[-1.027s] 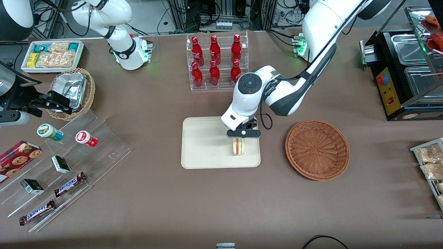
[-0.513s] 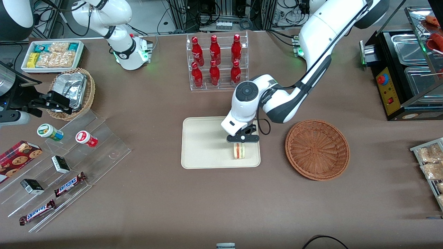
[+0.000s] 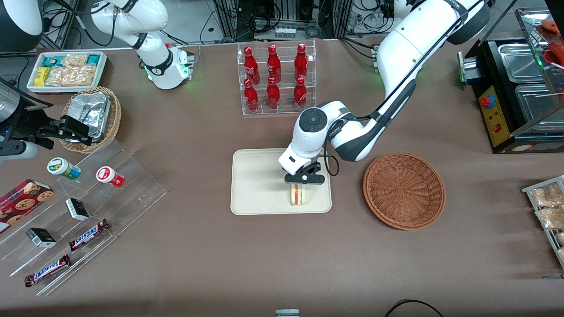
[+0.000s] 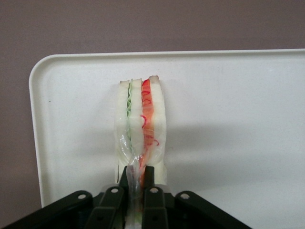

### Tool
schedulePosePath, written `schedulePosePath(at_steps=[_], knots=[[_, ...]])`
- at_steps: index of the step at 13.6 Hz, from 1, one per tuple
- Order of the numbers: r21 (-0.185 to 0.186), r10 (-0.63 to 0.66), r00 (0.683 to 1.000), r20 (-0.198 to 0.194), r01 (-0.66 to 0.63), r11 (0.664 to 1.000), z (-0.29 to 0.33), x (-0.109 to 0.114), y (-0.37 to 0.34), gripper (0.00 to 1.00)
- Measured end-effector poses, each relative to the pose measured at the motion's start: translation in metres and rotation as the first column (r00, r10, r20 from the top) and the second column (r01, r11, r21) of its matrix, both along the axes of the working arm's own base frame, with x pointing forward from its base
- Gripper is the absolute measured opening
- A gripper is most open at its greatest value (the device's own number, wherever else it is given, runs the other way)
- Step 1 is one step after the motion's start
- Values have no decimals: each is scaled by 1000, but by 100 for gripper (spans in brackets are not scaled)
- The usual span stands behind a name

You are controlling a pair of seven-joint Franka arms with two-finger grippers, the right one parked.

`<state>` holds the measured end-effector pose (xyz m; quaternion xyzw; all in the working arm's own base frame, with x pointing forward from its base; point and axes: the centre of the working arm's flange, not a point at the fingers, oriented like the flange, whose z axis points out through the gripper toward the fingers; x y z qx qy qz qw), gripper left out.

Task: Place sandwich from basket to tray
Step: 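Lower the sandwich onto the tray and open the left gripper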

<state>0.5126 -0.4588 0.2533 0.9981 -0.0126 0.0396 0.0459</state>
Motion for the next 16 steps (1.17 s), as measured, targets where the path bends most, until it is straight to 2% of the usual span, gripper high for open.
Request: schedulePosePath(at_steps=[8, 9, 11, 12, 16], knots=[[-9, 13, 1000, 2, -13, 1000, 1, 0, -7, 96], [-12, 19, 1000, 5, -19, 1000, 4, 1, -7, 100], [-20, 47, 999, 15, -47, 999, 12, 7, -6, 100], [-10, 57, 998, 17, -57, 998, 17, 10, -4, 100], [68, 99, 995, 18, -100, 993, 49, 22, 8, 100]])
